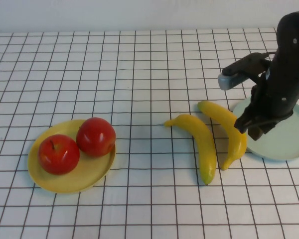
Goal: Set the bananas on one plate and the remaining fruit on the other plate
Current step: Put another type of fruit in the right plate
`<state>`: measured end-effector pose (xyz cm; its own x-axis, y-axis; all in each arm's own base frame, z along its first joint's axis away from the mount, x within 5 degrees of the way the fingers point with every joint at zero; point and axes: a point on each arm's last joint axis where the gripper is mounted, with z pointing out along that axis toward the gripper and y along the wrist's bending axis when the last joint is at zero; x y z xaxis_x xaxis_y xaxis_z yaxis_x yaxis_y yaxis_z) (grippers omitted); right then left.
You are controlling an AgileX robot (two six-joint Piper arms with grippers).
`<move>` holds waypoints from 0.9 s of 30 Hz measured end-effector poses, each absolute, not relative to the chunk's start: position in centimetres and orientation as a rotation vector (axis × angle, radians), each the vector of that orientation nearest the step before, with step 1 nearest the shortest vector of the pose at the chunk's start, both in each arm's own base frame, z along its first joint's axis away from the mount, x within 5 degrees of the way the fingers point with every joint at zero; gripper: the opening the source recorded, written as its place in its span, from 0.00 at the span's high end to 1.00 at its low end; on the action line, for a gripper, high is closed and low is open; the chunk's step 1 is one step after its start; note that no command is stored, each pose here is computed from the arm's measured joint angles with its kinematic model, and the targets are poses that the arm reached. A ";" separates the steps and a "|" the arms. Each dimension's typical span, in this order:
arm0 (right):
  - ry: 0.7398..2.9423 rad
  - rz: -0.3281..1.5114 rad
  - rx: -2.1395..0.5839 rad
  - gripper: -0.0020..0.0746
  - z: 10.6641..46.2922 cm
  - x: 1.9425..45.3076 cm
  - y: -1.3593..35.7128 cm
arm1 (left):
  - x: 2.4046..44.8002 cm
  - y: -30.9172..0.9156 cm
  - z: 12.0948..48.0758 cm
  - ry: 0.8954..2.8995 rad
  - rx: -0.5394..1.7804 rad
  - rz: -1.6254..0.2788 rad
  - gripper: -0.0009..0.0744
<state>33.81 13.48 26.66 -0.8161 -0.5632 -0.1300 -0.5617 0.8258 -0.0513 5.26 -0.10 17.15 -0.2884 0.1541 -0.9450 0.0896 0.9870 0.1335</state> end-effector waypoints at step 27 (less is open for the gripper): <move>2.841 0.028 -0.686 0.58 22.4 39.8 16.0 | 5.3 -0.1 17.1 1.868 0.177 0.064 0.99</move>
<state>39.83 16.01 22.41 -0.8672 -0.4489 -0.2156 -0.4530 0.8909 -0.0328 5.25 -0.10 17.13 -0.2906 0.1542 -0.9444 0.0897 0.9870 0.1335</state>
